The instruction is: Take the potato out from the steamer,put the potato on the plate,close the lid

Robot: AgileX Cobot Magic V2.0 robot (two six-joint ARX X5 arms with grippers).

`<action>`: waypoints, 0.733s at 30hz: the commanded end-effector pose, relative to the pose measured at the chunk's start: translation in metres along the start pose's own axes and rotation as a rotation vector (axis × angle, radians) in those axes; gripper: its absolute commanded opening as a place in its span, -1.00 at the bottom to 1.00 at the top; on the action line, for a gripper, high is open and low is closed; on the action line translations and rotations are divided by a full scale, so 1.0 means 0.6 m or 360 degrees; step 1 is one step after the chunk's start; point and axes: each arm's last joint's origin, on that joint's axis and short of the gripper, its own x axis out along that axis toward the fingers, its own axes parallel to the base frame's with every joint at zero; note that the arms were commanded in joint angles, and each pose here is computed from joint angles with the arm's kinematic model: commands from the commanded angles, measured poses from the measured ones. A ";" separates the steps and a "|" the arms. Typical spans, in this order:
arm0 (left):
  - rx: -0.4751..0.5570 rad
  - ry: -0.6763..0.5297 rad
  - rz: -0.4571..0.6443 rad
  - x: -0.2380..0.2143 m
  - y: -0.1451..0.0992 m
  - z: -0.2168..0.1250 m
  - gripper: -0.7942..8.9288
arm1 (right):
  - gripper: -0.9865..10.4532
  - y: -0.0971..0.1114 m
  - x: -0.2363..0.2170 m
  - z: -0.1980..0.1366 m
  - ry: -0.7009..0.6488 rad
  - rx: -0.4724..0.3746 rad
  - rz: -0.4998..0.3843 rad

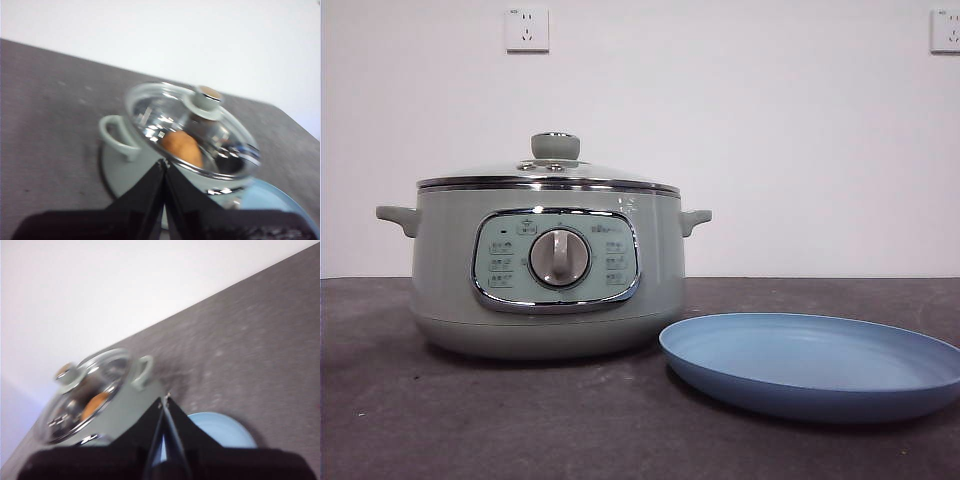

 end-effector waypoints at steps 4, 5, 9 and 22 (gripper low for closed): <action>0.0149 0.0179 -0.0159 0.004 -0.025 0.061 -0.85 | -0.85 0.046 0.003 0.068 0.0272 -0.0220 0.0209; 0.0173 0.0209 -0.0192 0.005 -0.029 0.070 -0.85 | -0.85 0.053 0.004 0.079 0.0338 -0.0256 0.0250; 0.0235 0.0319 -0.0324 0.007 -0.042 0.099 -0.85 | -0.85 0.076 0.012 0.117 0.0571 -0.0364 0.0383; 0.0311 0.0550 -0.0443 0.004 -0.056 0.123 -0.84 | -0.84 0.092 0.050 0.146 0.1025 -0.0498 0.0478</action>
